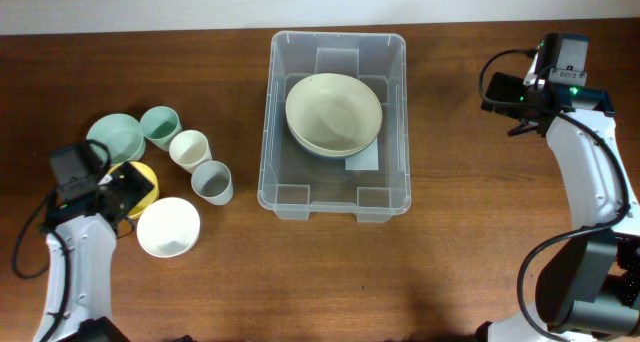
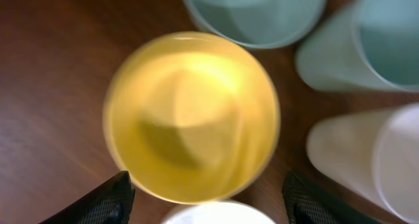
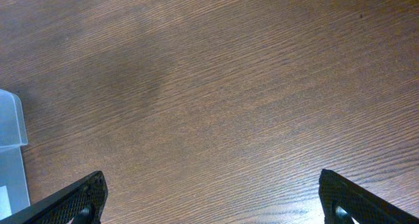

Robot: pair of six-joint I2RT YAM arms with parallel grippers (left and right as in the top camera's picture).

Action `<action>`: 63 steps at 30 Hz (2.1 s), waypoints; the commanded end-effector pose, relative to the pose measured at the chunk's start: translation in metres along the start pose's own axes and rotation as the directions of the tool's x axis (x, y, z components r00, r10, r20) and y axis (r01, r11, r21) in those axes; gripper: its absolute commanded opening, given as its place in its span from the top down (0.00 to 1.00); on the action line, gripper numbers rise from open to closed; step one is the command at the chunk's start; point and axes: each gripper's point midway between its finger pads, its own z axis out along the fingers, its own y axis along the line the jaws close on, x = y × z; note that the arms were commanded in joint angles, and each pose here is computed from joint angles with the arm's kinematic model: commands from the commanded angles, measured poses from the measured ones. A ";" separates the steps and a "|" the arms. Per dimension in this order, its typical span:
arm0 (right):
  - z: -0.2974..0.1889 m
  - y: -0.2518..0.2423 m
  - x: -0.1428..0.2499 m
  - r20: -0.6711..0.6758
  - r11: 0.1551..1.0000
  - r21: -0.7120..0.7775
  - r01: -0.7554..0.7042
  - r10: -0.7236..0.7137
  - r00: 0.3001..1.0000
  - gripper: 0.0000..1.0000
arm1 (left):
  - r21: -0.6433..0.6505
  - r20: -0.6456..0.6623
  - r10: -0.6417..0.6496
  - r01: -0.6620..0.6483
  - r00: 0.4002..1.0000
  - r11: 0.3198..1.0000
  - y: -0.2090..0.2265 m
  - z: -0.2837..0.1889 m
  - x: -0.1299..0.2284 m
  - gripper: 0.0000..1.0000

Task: Pack container
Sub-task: 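Lower the left gripper onto the yellow bowl rim and grasp it, then lift the yellow bowl and carry it into the container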

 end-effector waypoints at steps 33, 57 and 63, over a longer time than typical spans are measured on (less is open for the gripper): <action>-0.012 -0.002 -0.010 0.039 1.000 0.005 -0.014 0.013 0.999 0.01 | -0.164 -0.116 -0.170 0.150 0.979 0.975 0.055 0.072 0.019 0.48; -0.012 -0.002 -0.010 0.039 1.000 0.005 -0.014 0.013 0.999 0.01 | -0.275 -0.051 -0.159 0.139 0.986 0.951 0.073 0.049 0.002 0.99; -0.012 -0.002 -0.010 0.039 1.000 0.005 -0.014 0.013 0.999 0.01 | -0.199 0.080 -0.155 0.169 0.985 0.965 0.055 -0.012 -0.045 0.99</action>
